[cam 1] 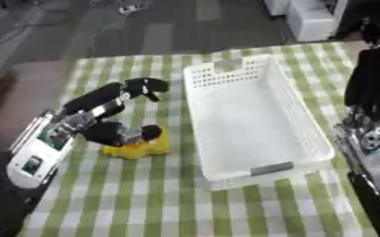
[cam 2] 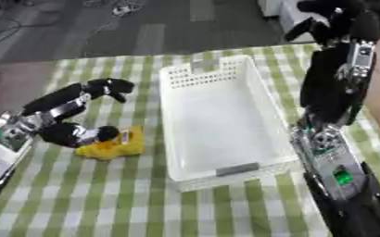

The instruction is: Pick up objects on the table and place them in the box.

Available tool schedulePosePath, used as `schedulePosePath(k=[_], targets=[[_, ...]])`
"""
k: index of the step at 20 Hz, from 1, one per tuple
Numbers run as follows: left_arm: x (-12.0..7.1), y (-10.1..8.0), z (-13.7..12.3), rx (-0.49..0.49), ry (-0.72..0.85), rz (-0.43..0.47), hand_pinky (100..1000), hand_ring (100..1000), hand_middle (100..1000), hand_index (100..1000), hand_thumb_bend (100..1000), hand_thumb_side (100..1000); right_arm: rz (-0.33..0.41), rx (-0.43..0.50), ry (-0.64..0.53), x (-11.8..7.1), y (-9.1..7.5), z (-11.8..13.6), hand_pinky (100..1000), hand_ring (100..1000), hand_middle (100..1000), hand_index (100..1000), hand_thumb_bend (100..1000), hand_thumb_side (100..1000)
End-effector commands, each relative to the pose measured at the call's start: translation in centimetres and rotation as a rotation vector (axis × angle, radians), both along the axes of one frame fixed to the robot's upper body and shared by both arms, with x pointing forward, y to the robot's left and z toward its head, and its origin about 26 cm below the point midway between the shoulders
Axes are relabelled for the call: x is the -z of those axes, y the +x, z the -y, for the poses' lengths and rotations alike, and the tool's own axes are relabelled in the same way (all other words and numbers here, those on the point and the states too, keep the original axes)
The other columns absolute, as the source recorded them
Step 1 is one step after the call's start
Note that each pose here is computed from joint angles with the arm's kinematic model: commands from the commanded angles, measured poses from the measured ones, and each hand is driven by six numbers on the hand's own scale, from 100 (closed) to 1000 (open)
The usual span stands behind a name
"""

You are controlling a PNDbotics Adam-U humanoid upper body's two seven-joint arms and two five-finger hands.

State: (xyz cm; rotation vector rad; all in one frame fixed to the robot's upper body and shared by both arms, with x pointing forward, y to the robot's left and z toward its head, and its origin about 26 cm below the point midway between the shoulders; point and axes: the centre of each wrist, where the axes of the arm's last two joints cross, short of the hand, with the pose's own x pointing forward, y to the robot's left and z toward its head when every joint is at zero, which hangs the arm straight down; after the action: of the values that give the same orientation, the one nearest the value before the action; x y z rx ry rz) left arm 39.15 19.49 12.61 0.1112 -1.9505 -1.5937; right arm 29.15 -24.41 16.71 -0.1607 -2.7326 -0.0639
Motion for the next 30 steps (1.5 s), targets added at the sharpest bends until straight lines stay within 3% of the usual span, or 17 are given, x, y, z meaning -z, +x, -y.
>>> schedulePosePath(k=[1,20,30], targets=[[-0.5,0.1,0.3,0.014,0.015,0.028,956,795,920,955,465,925,0.037,-0.012,-0.003,-1.1,0.1,-0.1,368,617,638,737,100,933],[0.8,-0.1,0.3,-0.025,0.073,0.069,954,806,915,937,470,939,0.037,-0.011,-0.006,-1.1,0.1,-0.1,368,617,637,737,100,932],[3.0,0.4,-0.6,-0.078,0.107,0.026,961,807,915,943,473,951,0.036,-0.008,-0.006,-1.1,0.1,0.0,368,617,638,737,100,933]])
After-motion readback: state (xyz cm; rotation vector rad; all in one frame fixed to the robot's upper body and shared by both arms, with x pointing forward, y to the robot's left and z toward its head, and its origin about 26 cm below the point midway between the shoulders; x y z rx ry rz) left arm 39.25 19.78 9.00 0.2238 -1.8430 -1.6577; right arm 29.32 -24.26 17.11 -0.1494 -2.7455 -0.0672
